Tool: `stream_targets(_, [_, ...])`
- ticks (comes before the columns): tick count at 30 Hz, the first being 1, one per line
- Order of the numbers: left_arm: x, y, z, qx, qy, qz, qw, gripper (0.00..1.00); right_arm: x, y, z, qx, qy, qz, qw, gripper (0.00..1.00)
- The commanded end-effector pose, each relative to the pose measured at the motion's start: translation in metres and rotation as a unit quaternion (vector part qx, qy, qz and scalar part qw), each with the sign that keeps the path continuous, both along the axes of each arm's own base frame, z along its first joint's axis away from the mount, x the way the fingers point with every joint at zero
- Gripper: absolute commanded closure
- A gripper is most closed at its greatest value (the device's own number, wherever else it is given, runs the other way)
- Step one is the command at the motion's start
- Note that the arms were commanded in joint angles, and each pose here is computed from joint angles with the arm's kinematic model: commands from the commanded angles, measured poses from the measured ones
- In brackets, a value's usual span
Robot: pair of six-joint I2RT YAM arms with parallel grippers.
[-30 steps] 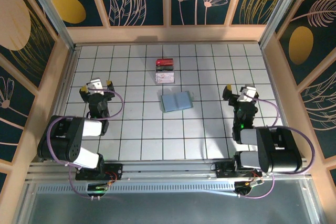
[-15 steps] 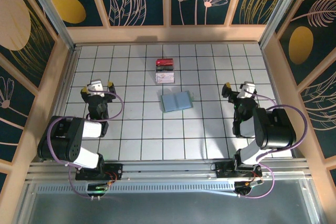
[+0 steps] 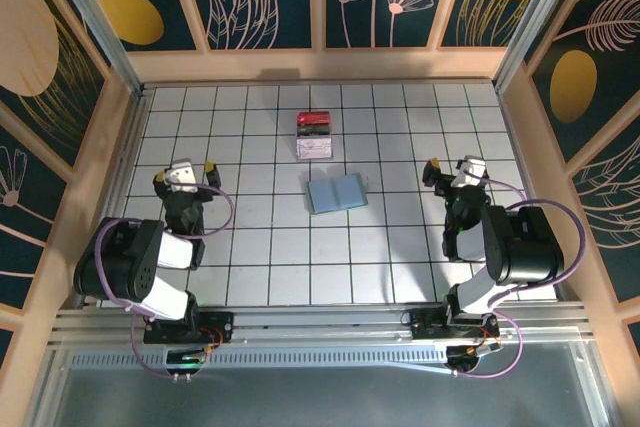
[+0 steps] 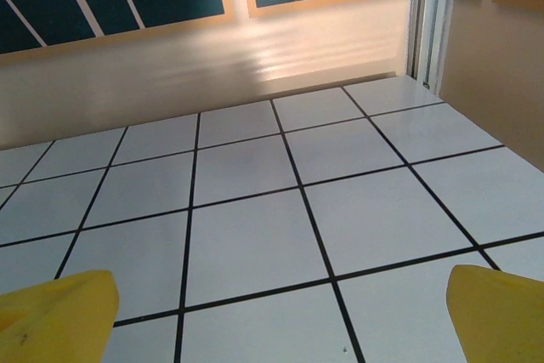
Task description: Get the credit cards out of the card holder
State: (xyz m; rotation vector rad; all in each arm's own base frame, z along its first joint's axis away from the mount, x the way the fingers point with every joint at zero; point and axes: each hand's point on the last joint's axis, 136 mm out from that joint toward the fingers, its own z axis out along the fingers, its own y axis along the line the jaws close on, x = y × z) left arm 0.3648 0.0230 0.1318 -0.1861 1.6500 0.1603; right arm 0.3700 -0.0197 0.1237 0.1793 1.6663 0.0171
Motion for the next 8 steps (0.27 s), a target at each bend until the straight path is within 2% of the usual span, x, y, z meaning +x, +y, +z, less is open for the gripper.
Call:
stream_targets(1, [0.0092,-0.0038,0.0060,-0.017,-0.007,-0.022,1.000,0.01,0.0024,-0.0012,0.0058,-0.003,-0.010,-0.007,1.000,0.01])
stream_targets(8, [0.0085,-0.0033,0.0063,-0.017,-0.008,-0.022,1.000,0.01,0.0020,-0.0011,0.0057,-0.003,-0.010,-0.006,1.000,0.01])
